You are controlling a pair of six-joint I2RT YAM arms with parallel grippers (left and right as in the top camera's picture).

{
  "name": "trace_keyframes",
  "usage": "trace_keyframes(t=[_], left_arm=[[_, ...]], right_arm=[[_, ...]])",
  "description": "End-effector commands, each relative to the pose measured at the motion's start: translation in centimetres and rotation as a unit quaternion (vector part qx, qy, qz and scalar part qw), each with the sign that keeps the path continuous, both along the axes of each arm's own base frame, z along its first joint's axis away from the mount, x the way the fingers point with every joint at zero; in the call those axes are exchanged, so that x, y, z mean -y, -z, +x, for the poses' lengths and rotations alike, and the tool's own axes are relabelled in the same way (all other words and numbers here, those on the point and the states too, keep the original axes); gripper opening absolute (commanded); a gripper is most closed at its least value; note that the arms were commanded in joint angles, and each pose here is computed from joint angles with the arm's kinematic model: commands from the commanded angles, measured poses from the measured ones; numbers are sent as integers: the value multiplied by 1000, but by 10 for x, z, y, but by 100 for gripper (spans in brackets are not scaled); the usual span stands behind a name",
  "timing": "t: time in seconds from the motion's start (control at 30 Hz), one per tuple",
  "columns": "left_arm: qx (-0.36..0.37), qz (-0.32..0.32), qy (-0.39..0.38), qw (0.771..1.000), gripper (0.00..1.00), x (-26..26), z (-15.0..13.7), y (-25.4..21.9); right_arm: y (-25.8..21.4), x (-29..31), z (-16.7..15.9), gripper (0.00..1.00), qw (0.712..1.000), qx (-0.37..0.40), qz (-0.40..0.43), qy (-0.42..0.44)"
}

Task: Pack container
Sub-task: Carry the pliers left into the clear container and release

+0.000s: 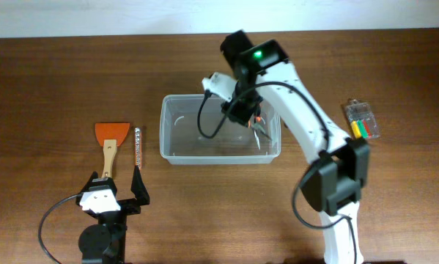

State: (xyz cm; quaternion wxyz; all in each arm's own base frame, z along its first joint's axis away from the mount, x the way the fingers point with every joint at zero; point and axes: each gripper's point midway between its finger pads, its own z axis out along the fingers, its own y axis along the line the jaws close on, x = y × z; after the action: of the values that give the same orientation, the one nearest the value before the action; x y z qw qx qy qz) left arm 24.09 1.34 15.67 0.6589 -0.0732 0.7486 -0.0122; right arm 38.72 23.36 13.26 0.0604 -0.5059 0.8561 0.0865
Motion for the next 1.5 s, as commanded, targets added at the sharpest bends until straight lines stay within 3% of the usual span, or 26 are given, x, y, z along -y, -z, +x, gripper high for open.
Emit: trace_keyframes(t=[0.0,0.2,0.47,0.6,0.7,1.07,1.27,1.47], left_arm=[[-1,7,4,1000,99,1,0,2],[-1,7,4,1000,99,1,0,2],[-1,7,4,1000,99,1,0,2],[-1,7,4,1000,99,1,0,2],[-1,7,4,1000,99,1,0,2],[-1,7,4,1000,99,1,0,2],[-1,7,4,1000,99,1,0,2],[-1,7,4,1000,99,1,0,2]], right_arm=[[27,-21,-16,4,999,-40,-3,-32],[52,-45,-35,4,996,-64,-18,-65],[61,-45,-36,4,995,-73,-23,-62],[63,-37,-30,14,996,-76,-24,-51],[66,-30,-25,31,996,-79,-25,-41],[68,-4,-7,34,996,-87,-24,21],[38,13,15,34,991,-69,-8,115],[-34,37,45,40,979,-15,34,199]])
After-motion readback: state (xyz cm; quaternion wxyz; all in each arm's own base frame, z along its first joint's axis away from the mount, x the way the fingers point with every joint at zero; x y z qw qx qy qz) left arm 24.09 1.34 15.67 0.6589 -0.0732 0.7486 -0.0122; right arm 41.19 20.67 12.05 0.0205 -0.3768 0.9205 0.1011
